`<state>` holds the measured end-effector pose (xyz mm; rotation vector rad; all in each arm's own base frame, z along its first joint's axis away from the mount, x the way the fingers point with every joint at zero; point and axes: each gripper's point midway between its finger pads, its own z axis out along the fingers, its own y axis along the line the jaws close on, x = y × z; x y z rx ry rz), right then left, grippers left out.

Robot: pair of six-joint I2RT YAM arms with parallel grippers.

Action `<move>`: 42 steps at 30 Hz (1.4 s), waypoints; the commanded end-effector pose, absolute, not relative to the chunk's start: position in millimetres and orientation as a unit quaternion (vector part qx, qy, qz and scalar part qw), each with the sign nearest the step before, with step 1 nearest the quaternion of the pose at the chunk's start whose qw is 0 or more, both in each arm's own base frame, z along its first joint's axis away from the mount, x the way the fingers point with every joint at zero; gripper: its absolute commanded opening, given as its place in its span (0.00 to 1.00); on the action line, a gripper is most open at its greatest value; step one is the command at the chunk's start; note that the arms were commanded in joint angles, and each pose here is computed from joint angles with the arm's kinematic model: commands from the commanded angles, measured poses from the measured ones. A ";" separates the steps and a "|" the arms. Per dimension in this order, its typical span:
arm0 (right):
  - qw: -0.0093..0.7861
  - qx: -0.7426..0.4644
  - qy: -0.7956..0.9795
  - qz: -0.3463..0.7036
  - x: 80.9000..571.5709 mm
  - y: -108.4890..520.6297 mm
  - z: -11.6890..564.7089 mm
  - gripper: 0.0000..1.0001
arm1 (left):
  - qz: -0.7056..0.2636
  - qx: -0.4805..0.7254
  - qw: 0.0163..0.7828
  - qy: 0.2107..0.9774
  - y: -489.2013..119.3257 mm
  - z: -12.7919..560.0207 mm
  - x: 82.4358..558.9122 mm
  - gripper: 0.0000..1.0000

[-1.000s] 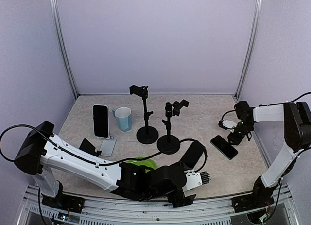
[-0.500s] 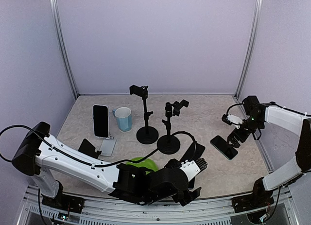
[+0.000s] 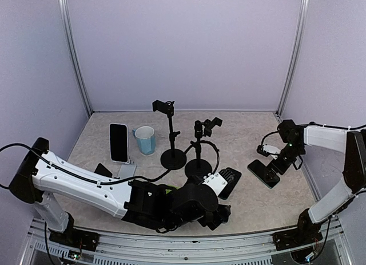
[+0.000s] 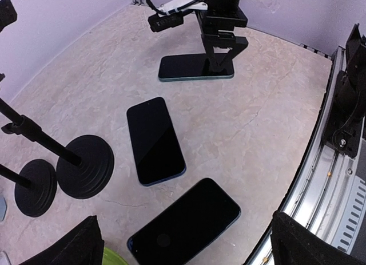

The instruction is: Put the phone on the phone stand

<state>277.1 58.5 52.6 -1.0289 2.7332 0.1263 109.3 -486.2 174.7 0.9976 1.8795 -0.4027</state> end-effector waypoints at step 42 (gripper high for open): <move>-0.019 -0.346 0.938 -0.010 288.9 53.7 -7.9 0.67 | -0.143 0.381 0.479 0.778 -472.9 189.9 127.9 0.99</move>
